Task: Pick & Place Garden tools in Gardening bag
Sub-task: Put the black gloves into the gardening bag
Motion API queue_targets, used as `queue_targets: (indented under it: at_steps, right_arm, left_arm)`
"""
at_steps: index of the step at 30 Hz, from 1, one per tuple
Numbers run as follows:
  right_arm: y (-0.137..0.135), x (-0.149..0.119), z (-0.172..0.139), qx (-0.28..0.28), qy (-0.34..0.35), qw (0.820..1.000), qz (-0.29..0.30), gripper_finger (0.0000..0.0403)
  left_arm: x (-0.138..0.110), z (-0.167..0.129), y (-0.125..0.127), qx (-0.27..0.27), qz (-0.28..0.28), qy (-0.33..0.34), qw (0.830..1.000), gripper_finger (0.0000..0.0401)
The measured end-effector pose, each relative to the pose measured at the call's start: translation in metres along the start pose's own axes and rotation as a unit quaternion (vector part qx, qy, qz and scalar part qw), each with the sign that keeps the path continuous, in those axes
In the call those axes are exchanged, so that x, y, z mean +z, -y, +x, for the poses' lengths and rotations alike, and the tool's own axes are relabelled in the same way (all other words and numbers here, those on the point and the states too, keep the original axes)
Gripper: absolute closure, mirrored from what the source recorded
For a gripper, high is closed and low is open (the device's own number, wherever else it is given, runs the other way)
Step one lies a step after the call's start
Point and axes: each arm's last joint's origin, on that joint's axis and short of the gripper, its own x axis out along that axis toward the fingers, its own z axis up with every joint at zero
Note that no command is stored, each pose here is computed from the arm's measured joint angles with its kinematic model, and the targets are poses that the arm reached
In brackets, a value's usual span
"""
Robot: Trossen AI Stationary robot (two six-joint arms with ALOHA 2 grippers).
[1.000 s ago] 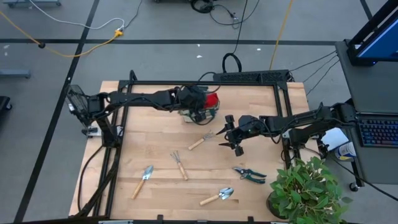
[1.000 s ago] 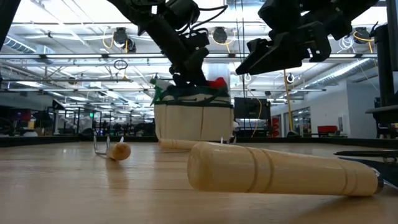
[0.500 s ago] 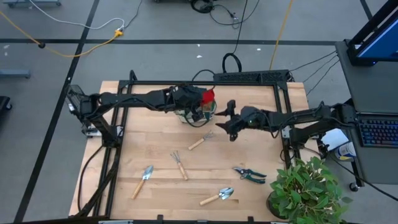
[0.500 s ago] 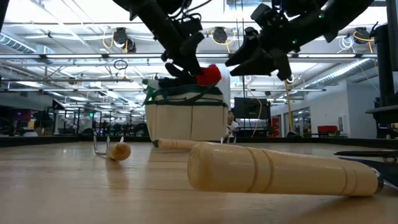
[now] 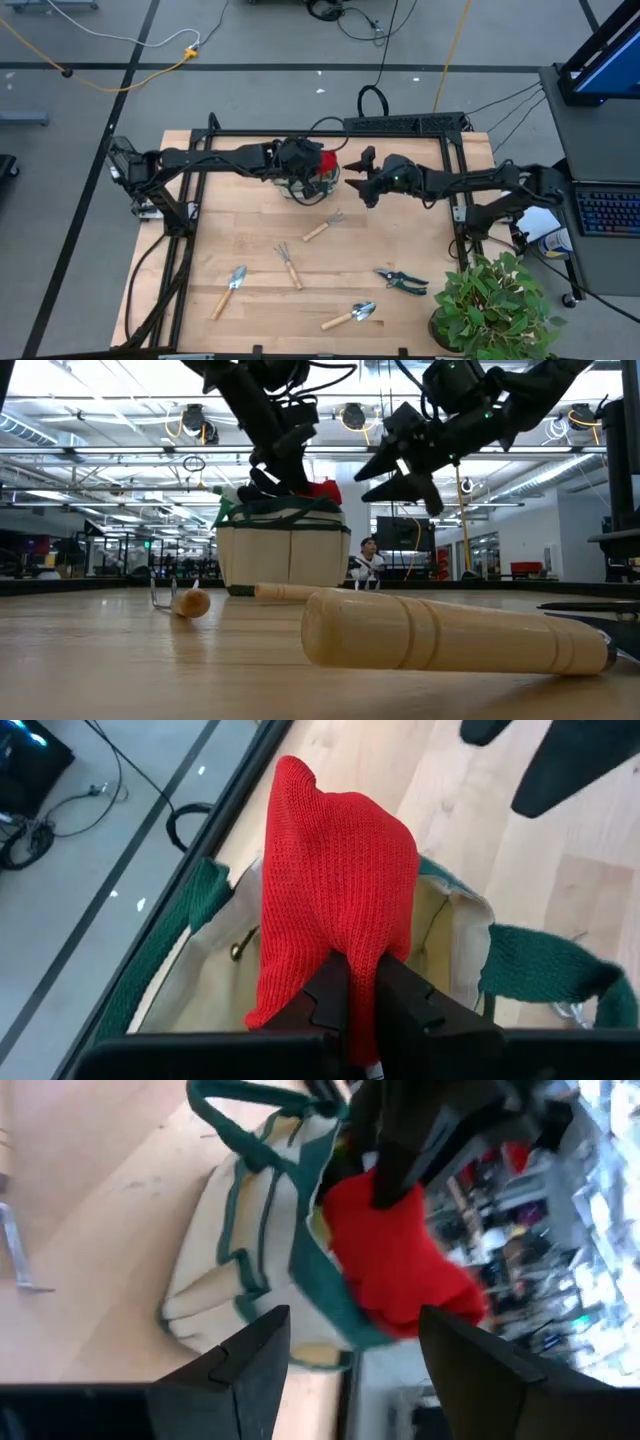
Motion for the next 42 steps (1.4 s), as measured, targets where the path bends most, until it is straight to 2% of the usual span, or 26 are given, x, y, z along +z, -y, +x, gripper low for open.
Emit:
queue_targets:
  at_steps: [4, 8, 11, 13, 19, 26, 31, 37, 42]
  right_arm:
    - [-0.003, -0.001, 0.004, 0.007, 0.004, 0.999, 0.039, 0.0190]
    - [-0.007, -0.002, 0.005, 0.031, 0.009, 0.996, 0.085, 0.0190]
    - [-0.011, -0.004, 0.007, 0.041, 0.003, 0.996, 0.076, 0.0190]
    - [-0.013, -0.005, 0.007, 0.053, -0.005, 0.996, 0.072, 0.0190]
    - [-0.022, -0.010, 0.013, 0.070, -0.016, 0.995, 0.067, 0.0190]
    - [-0.024, -0.010, 0.017, 0.071, -0.016, 0.996, 0.056, 0.0190]
    - [-0.022, -0.009, 0.016, 0.065, -0.013, 0.996, 0.059, 0.0190]
    - [-0.022, -0.009, 0.016, 0.063, -0.013, 0.996, 0.068, 0.0190]
    - [-0.022, -0.009, 0.016, 0.064, -0.013, 0.995, 0.071, 0.0190]
  left_arm:
    - [0.000, 0.000, 0.000, 0.000, 0.005, -0.002, 1.000, 0.0381]
    - [-0.002, 0.004, 0.002, -0.023, 0.040, -0.009, 0.999, 0.0372]
    - [-0.006, 0.008, 0.002, -0.056, 0.051, -0.026, 0.997, 0.0360]
    - [-0.007, 0.009, 0.002, -0.059, 0.052, -0.033, 0.996, 0.0358]
    - [-0.008, 0.005, -0.001, -0.041, 0.062, -0.042, 0.996, 0.0372]
    - [0.019, -0.022, -0.007, -0.016, 0.068, -0.036, 0.997, 0.0366]
    - [0.025, -0.036, -0.012, -0.013, 0.075, -0.063, 0.995, 0.0372]
    - [0.021, -0.042, -0.010, -0.024, 0.113, -0.100, 0.988, 0.0378]
    - [0.016, -0.038, -0.009, -0.023, 0.114, -0.124, 0.985, 0.0377]
